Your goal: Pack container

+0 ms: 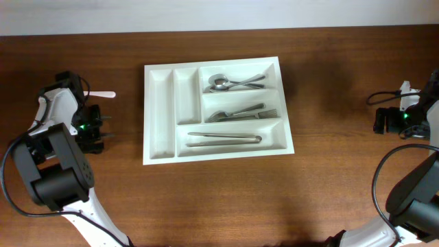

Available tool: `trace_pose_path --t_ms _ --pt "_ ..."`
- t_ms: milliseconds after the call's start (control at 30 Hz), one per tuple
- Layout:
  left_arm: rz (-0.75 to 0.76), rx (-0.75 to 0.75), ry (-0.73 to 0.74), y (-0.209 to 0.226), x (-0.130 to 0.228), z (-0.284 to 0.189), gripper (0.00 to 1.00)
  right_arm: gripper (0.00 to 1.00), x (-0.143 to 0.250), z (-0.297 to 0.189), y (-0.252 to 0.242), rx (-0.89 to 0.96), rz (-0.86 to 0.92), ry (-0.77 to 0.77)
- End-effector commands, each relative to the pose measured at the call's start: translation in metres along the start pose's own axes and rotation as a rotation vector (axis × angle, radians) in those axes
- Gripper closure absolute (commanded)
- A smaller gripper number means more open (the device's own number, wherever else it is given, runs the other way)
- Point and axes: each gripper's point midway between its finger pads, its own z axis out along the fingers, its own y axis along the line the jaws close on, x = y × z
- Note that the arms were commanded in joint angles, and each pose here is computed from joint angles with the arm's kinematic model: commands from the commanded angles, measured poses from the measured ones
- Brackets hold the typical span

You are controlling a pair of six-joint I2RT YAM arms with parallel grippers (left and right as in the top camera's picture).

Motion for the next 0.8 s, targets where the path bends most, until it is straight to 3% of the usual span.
trace_pose_path --t_ms 0,767 --pt "-0.035 0.006 -0.017 -0.002 -0.013 -0.001 0.01 0.01 -0.001 -0.004 -0.002 0.013 0.008 -0.011" --pt "-0.028 -0.056 -0.026 0.007 -0.021 0.017 0.02 0.01 -0.001 -0.004 -0.002 0.013 0.008 -0.011"
